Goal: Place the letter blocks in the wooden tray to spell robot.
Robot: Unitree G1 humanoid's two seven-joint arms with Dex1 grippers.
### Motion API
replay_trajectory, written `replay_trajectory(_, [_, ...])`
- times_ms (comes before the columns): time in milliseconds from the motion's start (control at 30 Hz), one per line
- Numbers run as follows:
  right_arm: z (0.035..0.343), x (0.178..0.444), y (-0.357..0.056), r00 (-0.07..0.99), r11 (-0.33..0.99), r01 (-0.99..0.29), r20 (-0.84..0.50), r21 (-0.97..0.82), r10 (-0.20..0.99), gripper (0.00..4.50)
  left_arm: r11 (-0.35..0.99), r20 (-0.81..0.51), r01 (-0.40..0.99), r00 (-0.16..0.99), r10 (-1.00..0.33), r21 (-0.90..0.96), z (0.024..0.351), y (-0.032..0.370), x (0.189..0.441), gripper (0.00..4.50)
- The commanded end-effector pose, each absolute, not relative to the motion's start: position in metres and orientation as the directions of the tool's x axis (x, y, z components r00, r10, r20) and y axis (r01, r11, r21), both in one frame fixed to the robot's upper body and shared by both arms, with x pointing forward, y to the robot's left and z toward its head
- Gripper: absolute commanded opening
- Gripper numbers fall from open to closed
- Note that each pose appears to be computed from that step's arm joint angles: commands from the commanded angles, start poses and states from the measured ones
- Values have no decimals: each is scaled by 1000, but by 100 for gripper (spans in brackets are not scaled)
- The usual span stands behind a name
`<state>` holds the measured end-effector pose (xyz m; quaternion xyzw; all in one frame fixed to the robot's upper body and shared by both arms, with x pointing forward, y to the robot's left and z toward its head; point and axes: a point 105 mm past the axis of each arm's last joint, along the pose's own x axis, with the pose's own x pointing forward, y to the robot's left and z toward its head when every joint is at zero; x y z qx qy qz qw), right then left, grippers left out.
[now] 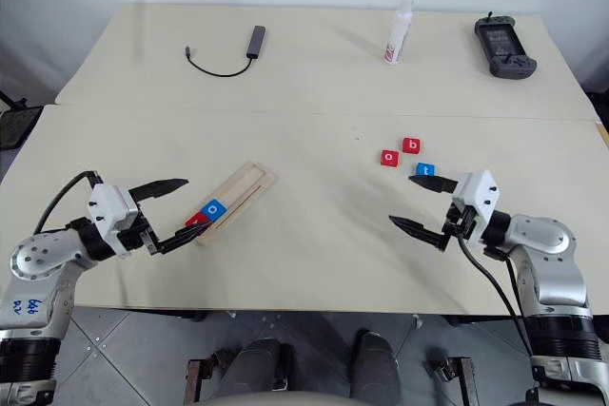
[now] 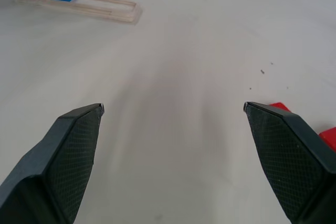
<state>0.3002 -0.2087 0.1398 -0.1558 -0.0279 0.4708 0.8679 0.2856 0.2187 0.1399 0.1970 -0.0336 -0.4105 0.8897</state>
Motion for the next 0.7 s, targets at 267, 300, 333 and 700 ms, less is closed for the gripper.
replay_trajectory(267, [166, 303, -168, 389, 369, -877, -3, -309, 921, 448, 735, -77, 605, 785, -614, 307, 130, 260, 264, 450])
replay_trajectory(300, [169, 302, -158, 351, 337, -891, 8, -306, 936, 448, 758, -86, 582, 806, -585, 295, 125, 269, 258, 450])
replay_trajectory(333, [171, 301, -146, 310, 301, -903, 19, -305, 950, 448, 779, -99, 562, 824, -559, 278, 118, 277, 250, 450])
replay_trajectory(700, [182, 291, -96, 109, 115, -943, 37, -312, 993, 448, 855, -153, 476, 879, -452, 207, 95, 298, 203, 450])
